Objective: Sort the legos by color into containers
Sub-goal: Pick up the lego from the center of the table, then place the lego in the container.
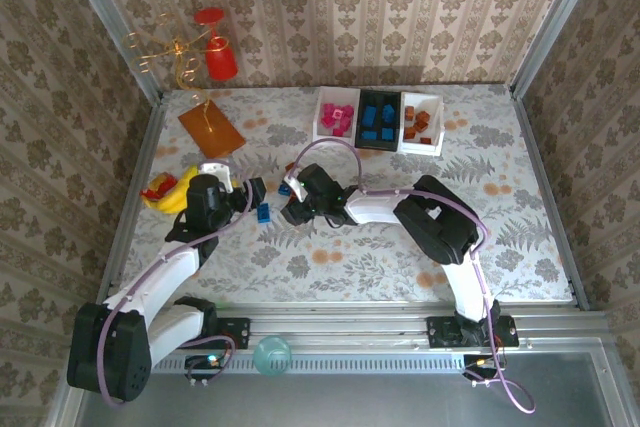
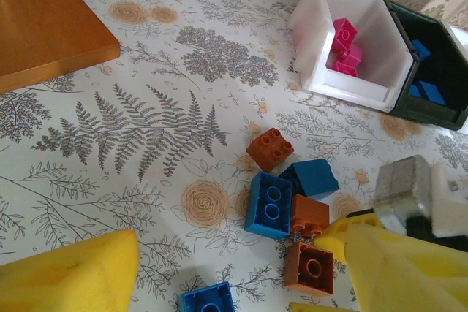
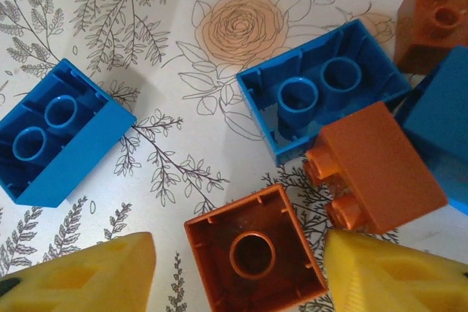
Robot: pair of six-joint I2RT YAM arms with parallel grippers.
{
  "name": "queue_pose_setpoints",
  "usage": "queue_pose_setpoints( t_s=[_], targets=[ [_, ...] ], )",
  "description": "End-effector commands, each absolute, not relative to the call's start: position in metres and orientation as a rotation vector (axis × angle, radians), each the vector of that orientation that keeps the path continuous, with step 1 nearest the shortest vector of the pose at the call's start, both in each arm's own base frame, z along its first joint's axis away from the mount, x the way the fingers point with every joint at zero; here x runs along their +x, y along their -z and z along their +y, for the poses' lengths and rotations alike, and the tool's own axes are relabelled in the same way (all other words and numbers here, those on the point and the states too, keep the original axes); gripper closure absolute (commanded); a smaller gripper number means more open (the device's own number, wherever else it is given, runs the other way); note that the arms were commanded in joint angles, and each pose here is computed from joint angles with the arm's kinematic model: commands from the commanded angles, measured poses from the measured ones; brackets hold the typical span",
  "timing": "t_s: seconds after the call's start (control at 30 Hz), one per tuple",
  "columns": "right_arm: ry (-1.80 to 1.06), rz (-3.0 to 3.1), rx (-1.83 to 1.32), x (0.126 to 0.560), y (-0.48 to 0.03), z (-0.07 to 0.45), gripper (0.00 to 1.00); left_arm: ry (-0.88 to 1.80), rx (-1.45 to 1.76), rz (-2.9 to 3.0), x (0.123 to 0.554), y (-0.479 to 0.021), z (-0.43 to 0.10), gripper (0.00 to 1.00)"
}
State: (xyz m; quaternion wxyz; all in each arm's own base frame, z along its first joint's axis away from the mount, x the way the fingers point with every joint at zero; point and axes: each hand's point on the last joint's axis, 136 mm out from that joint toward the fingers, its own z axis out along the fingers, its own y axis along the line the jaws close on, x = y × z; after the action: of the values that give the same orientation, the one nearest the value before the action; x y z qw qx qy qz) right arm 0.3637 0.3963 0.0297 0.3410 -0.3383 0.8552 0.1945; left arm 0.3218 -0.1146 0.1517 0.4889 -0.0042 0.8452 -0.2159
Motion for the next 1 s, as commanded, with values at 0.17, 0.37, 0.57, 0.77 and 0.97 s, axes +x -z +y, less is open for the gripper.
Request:
queue_pose_setpoints(
  t_s=[0.17,0.37,0.57,0.77,0.97],
  targets=[
    [-0.577,2.229,-0.902,0.351,-0.028,0.406,0.59,0.559,-0.019,2.065,0.318,-0.148,-0.116,0.24],
    [-0.661,2.157,-0.891,0.339,-0.055,0.403,0.68,0.603,0.001,2.065,0.319,-0.148,-0.123,0.24],
    [-0.727,2.121,-0.748,0.332,-0.091,0.358,0.69,0.728,0.105,2.017,0.318,-0.157,-0.151,0.25],
    [-0.638,2.139,-0.270,0.374,-0.131,0.238,0.70,0.842,0.408,1.942,0.297,-0.171,-0.225,0.25],
    [-0.365,2.122,0.142,0.423,-0.155,0.113,0.69,0.882,0.665,1.920,0.272,-0.165,-0.290,0.26]
  ],
)
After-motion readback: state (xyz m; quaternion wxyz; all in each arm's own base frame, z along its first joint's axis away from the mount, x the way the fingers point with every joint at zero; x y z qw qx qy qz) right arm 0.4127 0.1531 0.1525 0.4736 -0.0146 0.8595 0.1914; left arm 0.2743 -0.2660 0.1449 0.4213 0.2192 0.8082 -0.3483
